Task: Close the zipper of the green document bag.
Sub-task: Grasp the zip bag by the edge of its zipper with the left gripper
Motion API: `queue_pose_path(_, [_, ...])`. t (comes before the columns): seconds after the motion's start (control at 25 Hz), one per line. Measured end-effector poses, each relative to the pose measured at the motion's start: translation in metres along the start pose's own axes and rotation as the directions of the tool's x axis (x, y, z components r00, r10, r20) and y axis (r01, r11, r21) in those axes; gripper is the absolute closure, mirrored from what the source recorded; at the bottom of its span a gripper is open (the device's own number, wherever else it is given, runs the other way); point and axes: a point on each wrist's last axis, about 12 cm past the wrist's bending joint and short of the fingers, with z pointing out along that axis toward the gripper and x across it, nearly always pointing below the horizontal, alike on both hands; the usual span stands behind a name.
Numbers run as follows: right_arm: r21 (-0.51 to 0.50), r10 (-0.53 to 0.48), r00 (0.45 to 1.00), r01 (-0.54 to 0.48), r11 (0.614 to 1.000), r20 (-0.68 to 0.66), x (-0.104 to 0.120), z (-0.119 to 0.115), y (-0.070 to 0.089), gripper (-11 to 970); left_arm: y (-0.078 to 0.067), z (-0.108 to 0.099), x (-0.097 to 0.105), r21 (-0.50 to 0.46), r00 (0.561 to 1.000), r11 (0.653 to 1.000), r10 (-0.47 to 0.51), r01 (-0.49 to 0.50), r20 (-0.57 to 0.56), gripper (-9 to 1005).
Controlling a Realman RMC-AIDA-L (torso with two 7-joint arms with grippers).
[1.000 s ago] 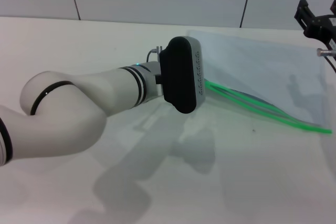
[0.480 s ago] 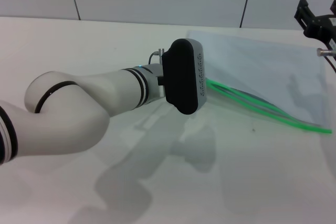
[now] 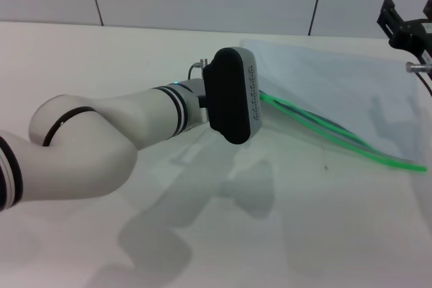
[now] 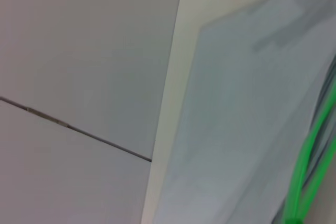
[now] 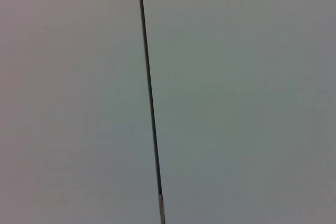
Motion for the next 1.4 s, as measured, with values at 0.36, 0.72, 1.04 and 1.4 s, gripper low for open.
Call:
queue_pose_path(0.36, [-0.008,-0.001,1.000,0.001,1.000,0.001,0.000,0.000,0.002,299,0.001,0.001,0.000,-0.016,1.000,1.000,0.016,-0.016,0.011,699])
queue_pose_path(0.72, [-0.020,-0.003,1.000,0.003,1.000,-0.002,-0.001,0.001,0.005,304,-0.001,0.002,-0.002,-0.019,1.000,1.000,0.012,-0.011,0.024,787])
queue_pose_path(1.04, [-0.130,0.072,0.993,-0.084,0.988,-0.090,-0.011,0.003,0.007,308,-0.006,-0.003,-0.003,-0.029,0.998,0.999,-0.041,0.042,0.042,899])
queue_pose_path(1.4, [-0.358,-0.105,0.979,0.036,0.933,-0.174,-0.031,0.003,0.011,313,-0.012,-0.016,-0.011,-0.026,0.992,0.995,-0.097,0.099,0.078,941])
